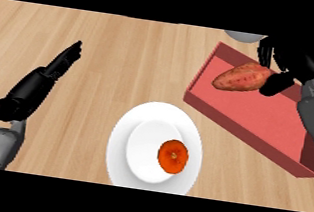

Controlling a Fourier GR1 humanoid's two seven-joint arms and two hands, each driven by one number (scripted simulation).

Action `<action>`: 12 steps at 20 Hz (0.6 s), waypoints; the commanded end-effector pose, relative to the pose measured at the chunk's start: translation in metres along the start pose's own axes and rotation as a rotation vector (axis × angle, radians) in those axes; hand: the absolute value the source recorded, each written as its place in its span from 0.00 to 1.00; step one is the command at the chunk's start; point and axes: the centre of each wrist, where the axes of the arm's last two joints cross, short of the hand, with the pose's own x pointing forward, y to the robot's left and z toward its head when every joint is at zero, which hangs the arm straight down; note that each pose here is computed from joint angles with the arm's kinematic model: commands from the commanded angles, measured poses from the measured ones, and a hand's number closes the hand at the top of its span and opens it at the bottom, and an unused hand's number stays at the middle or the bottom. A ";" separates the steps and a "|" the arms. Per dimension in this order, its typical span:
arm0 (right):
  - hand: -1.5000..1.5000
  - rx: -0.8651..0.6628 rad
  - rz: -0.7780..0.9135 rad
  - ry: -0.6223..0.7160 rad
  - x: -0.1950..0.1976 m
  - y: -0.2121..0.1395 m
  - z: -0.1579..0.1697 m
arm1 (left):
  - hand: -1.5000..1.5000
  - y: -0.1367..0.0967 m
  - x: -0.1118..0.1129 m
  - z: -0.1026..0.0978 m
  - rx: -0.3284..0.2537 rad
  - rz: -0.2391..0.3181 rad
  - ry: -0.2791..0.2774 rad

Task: Pick the sweet potato from the plate and place it in the cardboard box

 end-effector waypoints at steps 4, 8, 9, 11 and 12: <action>1.00 0.238 0.050 0.085 -0.038 0.004 -0.023 | 0.50 -0.004 0.005 -0.016 -0.005 -0.009 -0.002; 0.00 0.311 -0.019 -0.077 -0.066 -0.002 -0.014 | 0.50 -0.009 0.006 -0.010 -0.011 0.014 -0.009; 0.00 0.323 -0.020 -0.118 -0.061 0.018 -0.013 | 0.50 -0.001 -0.001 -0.003 0.005 -0.002 0.004; 0.00 0.280 -0.080 -0.184 -0.072 -0.004 -0.012 | 0.50 -0.014 0.010 -0.014 -0.003 -0.006 -0.009; 0.00 0.199 -0.145 -0.223 -0.062 0.000 -0.010 | 0.50 -0.001 0.003 -0.009 0.019 0.003 0.006</action>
